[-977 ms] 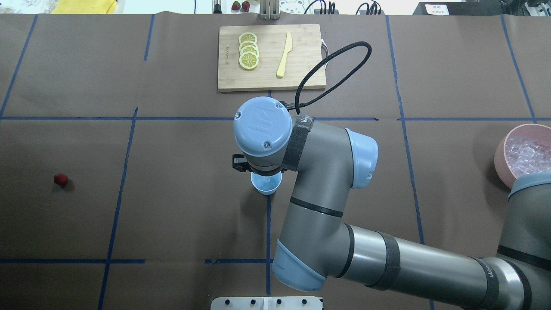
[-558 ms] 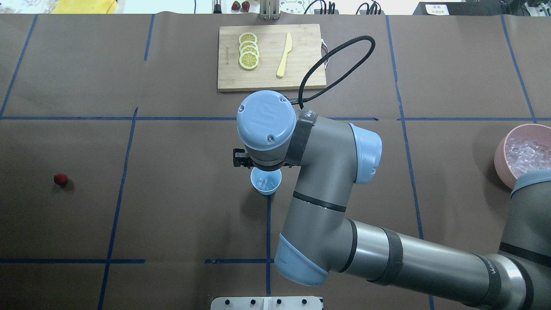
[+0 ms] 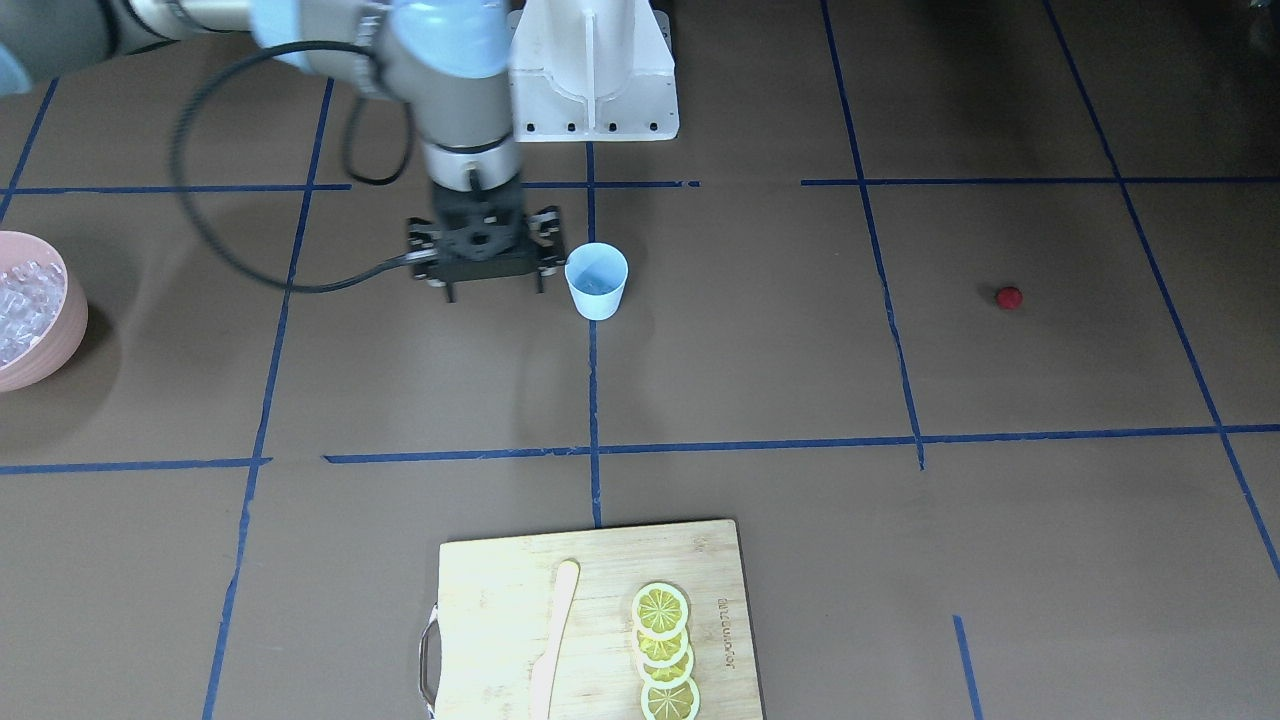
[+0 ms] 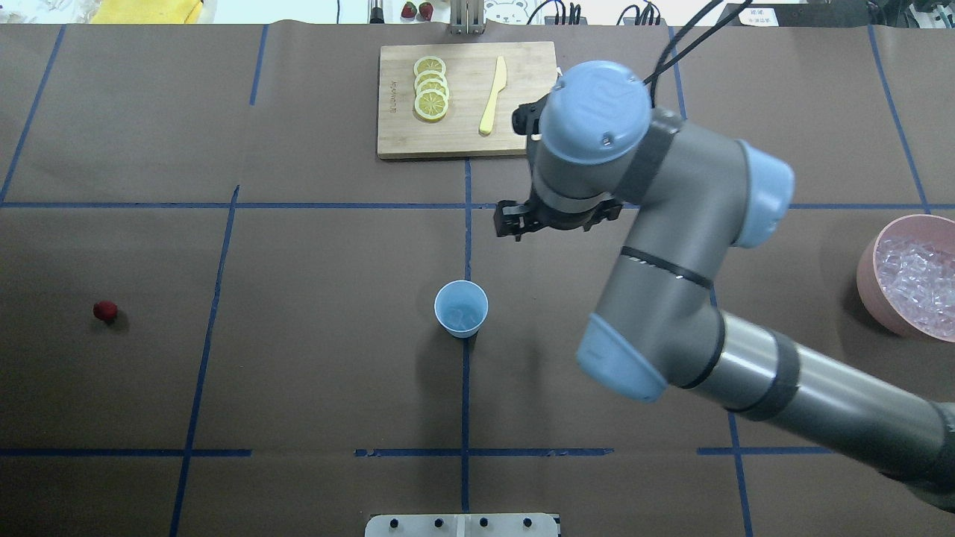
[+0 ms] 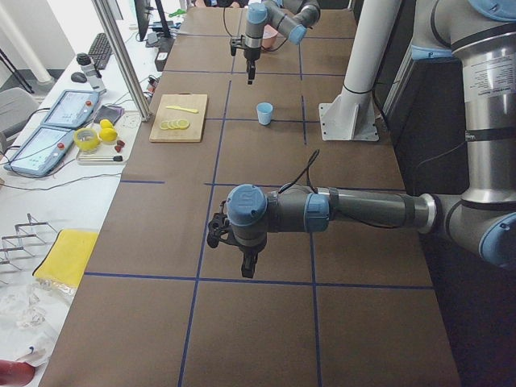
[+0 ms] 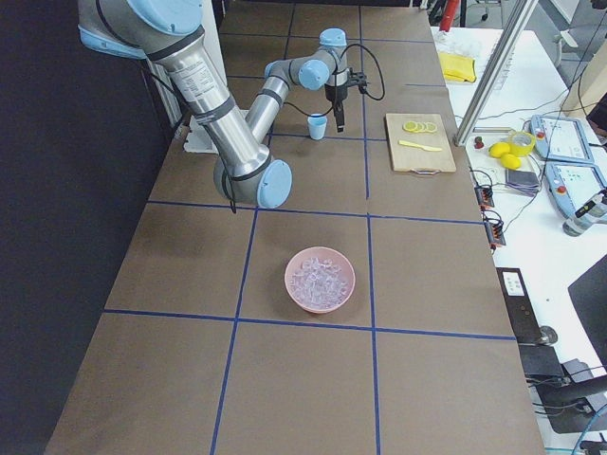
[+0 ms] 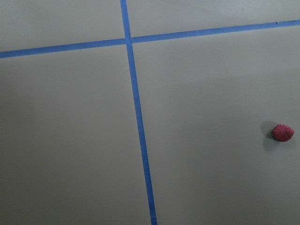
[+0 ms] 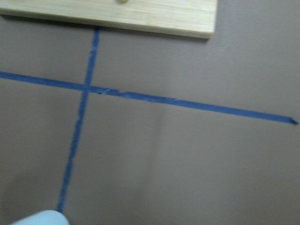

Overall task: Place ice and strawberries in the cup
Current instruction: 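Move the right gripper back to the pink bowl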

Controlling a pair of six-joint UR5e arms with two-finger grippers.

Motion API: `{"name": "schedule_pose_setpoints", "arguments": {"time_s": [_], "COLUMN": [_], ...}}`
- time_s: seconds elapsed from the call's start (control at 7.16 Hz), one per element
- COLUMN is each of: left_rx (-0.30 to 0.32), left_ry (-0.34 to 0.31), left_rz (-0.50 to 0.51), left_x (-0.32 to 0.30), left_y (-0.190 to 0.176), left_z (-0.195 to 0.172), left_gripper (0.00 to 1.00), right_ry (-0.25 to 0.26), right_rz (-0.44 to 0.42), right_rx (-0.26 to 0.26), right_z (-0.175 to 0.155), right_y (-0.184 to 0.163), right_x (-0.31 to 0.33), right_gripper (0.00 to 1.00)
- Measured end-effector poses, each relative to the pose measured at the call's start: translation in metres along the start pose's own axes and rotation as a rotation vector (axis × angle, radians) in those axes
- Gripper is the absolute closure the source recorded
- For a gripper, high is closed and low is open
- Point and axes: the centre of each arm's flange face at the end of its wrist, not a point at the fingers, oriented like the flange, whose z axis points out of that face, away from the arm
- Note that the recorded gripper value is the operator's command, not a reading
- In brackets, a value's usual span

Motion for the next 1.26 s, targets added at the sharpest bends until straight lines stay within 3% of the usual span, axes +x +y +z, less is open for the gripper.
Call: {"name": "schedule_pose_setpoints", "arguments": {"time_s": [0.42, 0.84, 1.26], "left_rx": [0.001, 0.004, 0.007], "left_ry": [0.000, -0.001, -0.001], "left_rz": [0.001, 0.004, 0.008], "left_x": [0.000, 0.002, 0.004], "left_y": [0.000, 0.000, -0.001], "left_z": [0.000, -0.002, -0.003], "left_gripper": [0.00, 0.00, 0.00], "right_ry": [0.009, -0.026, -0.047], "right_rz": [-0.158, -0.258, -0.246], "right_rx": [-0.064, -0.112, -0.133], "right_z": [-0.023, -0.031, -0.020], "right_y": [-0.007, 0.033, 0.088], "right_x": [0.216, 0.414, 0.506], "right_gripper": [0.03, 0.03, 0.05]}}
